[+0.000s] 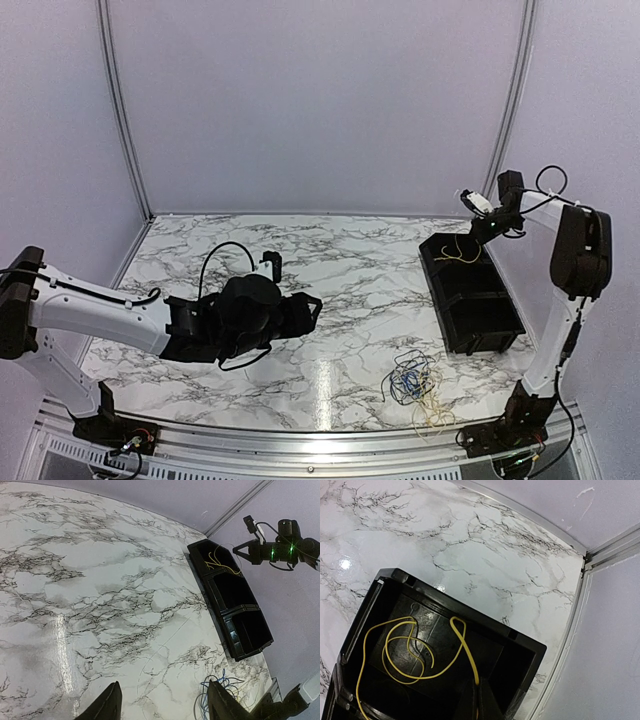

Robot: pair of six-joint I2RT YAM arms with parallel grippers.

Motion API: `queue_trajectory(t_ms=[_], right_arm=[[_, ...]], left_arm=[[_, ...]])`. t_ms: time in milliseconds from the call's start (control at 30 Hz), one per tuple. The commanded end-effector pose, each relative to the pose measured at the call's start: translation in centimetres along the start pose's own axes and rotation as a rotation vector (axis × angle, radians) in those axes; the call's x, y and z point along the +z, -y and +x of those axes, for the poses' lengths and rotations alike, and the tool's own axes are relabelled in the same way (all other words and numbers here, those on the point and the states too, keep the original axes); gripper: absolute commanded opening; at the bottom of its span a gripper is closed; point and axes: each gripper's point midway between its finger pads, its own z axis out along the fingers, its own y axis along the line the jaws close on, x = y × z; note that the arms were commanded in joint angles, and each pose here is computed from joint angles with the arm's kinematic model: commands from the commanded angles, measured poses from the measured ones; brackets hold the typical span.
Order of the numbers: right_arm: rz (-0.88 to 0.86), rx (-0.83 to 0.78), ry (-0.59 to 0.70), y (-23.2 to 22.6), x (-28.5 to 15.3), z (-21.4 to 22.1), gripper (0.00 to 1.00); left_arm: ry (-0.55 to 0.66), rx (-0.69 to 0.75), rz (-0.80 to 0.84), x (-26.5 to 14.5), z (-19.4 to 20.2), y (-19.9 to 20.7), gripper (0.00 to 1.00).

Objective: Untangle the cables

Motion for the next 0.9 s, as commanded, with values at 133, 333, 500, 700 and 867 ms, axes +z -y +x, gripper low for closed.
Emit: queue_trajectory(t_ms=[133,333,500,700,867], right_arm=[[0.040,0.042,0.079,2.0,0.2,-2.9,0.00],[0.020,0.031,0.118,1.3,0.2,-4.8,0.00],[-0.009,0.004,0.085,-0.3,1.0,-3.6,0.00],[-0.017,-0.026,0.060,-1.4,0.1,-1.8,0.00],[-0.045,-0.042,0.029,-2.4,-0.2,-0.4,0.00]], left_arm=[[-0.033,0.002,-0.027,0.2,1.1,-0.4,0.61],[-0.061,0.030,-0.050,1.0,1.5,-0.1,0.61],[-0.070,0.048,-0.048,1.3,1.6,0.3,0.61],[-0.061,0.053,-0.059,1.1,1.4,0.0,0.61],[-0.058,0.071,-0.053,1.3,1.3,0.2,0.62]])
